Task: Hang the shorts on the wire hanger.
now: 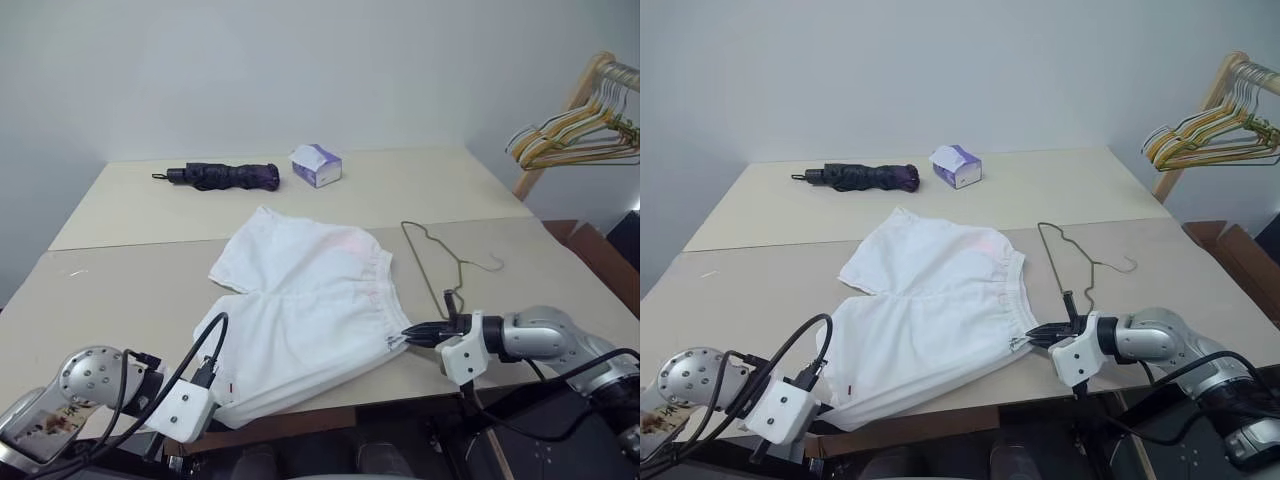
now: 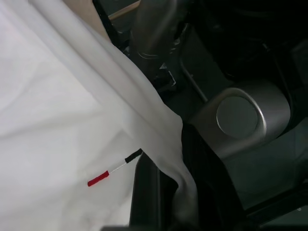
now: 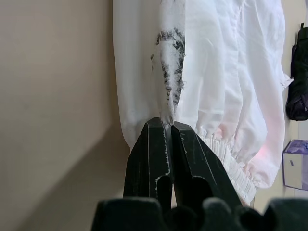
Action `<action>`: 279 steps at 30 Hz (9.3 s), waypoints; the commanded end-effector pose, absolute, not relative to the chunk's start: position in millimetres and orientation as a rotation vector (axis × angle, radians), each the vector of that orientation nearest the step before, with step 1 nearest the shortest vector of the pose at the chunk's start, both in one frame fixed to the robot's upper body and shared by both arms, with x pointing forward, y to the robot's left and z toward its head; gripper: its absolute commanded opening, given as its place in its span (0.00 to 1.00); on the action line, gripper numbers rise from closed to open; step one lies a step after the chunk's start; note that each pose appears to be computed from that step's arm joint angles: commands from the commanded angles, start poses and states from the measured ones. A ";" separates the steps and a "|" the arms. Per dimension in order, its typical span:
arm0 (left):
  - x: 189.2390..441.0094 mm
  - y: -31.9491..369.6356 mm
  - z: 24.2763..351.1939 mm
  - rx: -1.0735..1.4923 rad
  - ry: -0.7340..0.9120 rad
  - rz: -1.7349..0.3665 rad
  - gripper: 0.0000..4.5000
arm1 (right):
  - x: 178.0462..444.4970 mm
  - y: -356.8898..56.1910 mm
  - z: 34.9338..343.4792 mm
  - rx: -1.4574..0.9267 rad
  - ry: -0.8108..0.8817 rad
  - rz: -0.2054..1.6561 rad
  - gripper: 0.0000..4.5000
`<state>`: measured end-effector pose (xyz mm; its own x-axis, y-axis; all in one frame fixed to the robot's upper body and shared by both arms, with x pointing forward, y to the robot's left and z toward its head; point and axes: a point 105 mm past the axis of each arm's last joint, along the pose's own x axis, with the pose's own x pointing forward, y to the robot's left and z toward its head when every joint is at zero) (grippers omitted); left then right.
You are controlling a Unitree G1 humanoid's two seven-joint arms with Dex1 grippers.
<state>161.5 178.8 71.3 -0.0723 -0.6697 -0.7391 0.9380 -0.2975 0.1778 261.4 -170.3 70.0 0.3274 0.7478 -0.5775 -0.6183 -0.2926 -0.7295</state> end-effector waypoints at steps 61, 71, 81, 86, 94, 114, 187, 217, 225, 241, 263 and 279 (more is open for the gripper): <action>252.8 164.9 224.2 0.202 -0.013 -1.171 1.00 | 378.5 -284.8 85.4 -0.573 0.632 0.151 0.01; 282.7 159.8 234.3 0.131 -0.076 -1.049 1.00 | 383.6 -212.6 173.9 -1.111 -0.178 0.381 0.01; 306.5 157.0 234.4 0.118 -0.042 -1.056 1.00 | 357.3 -162.9 184.0 -1.549 -0.649 0.650 0.01; 320.9 148.3 231.0 0.141 -0.004 -1.100 1.00 | 357.1 -147.1 198.7 -1.552 -0.807 0.604 0.01; 329.5 144.8 196.0 0.198 0.239 -1.184 1.00 | 357.6 -139.3 215.8 -1.578 -0.907 0.544 0.01; 331.2 141.0 169.4 0.325 0.323 -1.208 0.00 | 357.6 -133.2 227.8 -1.606 -0.957 0.535 0.00; 302.3 166.3 216.9 0.251 -0.080 -1.216 1.00 | 258.1 -269.9 104.3 -0.170 0.769 0.916 0.00; 286.0 140.1 217.9 0.225 -0.062 -1.335 1.00 | 247.1 -287.0 67.2 0.156 0.937 0.796 0.00; 286.5 141.1 216.5 0.232 -0.054 -1.327 1.00 | 251.3 -280.2 70.0 0.123 0.957 0.859 0.00; 285.3 142.8 215.1 0.241 -0.046 -1.314 1.00 | 262.3 -281.3 74.4 0.108 0.940 0.875 0.00; 282.3 147.0 218.1 0.294 -0.043 -1.290 1.00 | 289.8 -248.3 63.6 0.086 1.044 1.023 0.00; 279.8 148.7 217.8 0.303 -0.047 -1.277 1.00 | 338.6 -252.7 84.5 -0.101 0.788 0.880 0.00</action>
<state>281.3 147.9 207.5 0.2869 -0.9458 -0.1525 0.9462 0.2549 0.1992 324.8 -249.4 53.6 0.2869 0.6644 -0.6901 -0.6570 0.6608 0.3630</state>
